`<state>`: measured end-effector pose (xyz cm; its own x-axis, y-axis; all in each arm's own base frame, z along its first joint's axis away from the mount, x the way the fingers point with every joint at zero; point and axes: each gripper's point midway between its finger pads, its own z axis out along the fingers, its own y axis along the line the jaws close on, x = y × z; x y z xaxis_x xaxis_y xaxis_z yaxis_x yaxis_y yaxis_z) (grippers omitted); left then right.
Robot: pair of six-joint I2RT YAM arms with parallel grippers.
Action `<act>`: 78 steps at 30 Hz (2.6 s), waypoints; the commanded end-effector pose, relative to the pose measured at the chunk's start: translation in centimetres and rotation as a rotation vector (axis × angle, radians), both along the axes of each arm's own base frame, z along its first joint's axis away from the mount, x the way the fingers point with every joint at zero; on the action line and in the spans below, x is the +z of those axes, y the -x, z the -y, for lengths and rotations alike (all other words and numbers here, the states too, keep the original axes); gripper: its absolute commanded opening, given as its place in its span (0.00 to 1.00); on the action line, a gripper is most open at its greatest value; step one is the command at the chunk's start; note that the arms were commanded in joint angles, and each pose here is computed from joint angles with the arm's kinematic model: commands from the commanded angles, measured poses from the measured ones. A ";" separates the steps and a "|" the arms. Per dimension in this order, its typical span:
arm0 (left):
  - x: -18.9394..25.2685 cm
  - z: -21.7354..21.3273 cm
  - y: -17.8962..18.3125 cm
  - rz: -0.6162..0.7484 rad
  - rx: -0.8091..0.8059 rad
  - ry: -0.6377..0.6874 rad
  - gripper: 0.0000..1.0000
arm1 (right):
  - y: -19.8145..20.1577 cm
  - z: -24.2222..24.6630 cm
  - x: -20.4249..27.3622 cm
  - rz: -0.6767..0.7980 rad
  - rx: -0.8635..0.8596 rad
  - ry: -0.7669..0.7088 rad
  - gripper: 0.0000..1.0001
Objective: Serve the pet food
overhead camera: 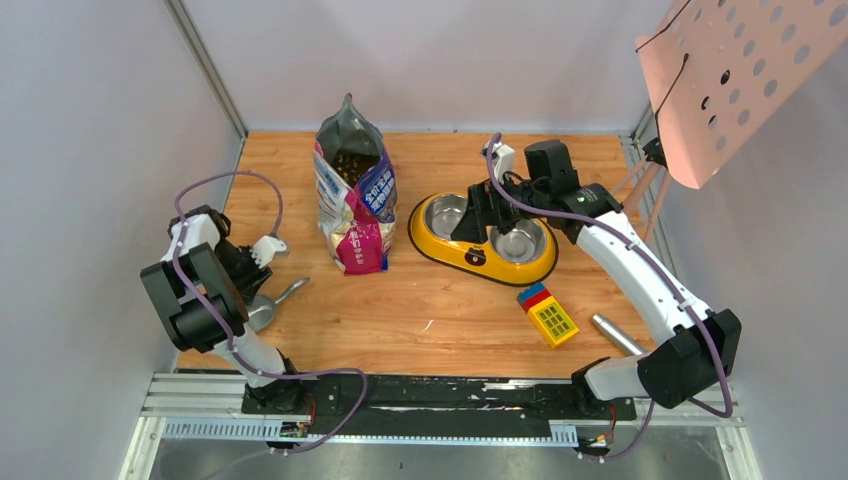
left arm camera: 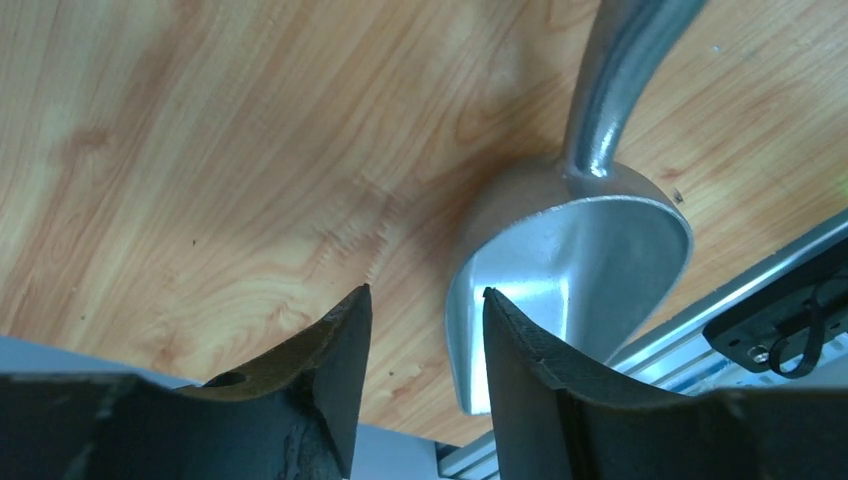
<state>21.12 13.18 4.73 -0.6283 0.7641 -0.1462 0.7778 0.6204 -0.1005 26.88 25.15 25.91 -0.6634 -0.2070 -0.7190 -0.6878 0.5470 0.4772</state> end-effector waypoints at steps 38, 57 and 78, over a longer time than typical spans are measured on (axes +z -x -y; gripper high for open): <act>27.8 20.6 -0.2 0.648 -0.167 0.469 0.00 | -0.8 -1.1 9.8 0.105 0.063 -0.087 0.87; 34.8 32.0 -12.5 0.779 -0.117 0.361 0.00 | -0.3 -3.0 18.2 0.024 0.181 -0.411 0.85; 34.7 37.2 -12.6 0.789 -0.253 0.384 0.00 | -4.6 -4.3 17.8 0.007 0.111 -0.420 0.63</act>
